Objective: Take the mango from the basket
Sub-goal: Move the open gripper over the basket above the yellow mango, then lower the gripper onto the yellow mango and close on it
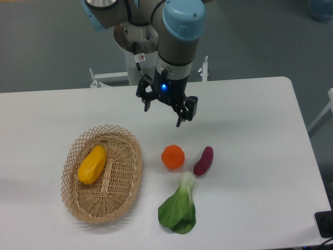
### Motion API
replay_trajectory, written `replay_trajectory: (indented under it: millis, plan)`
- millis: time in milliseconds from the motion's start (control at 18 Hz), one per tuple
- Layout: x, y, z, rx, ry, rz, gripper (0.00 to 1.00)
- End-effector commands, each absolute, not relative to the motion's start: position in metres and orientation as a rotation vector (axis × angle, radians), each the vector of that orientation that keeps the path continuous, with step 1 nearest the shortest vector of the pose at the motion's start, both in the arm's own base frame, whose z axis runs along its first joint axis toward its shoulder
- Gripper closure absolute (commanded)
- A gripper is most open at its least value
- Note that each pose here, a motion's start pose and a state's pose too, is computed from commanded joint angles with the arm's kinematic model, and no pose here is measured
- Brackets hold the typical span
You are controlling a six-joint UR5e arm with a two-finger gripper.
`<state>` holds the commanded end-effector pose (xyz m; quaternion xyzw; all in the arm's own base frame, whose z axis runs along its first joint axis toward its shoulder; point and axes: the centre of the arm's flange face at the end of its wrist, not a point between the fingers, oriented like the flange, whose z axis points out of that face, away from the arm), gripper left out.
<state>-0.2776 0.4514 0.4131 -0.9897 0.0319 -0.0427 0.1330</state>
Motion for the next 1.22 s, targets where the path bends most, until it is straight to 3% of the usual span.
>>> replay_trajectory:
  millis: [667,1222]
  plan:
    - [-0.160,0.558,0.314,-2.846,-0.077,-0.181,0.00]
    - [-0.132,0.586,0.260,-2.902,-0.064,-0.120,0.00]
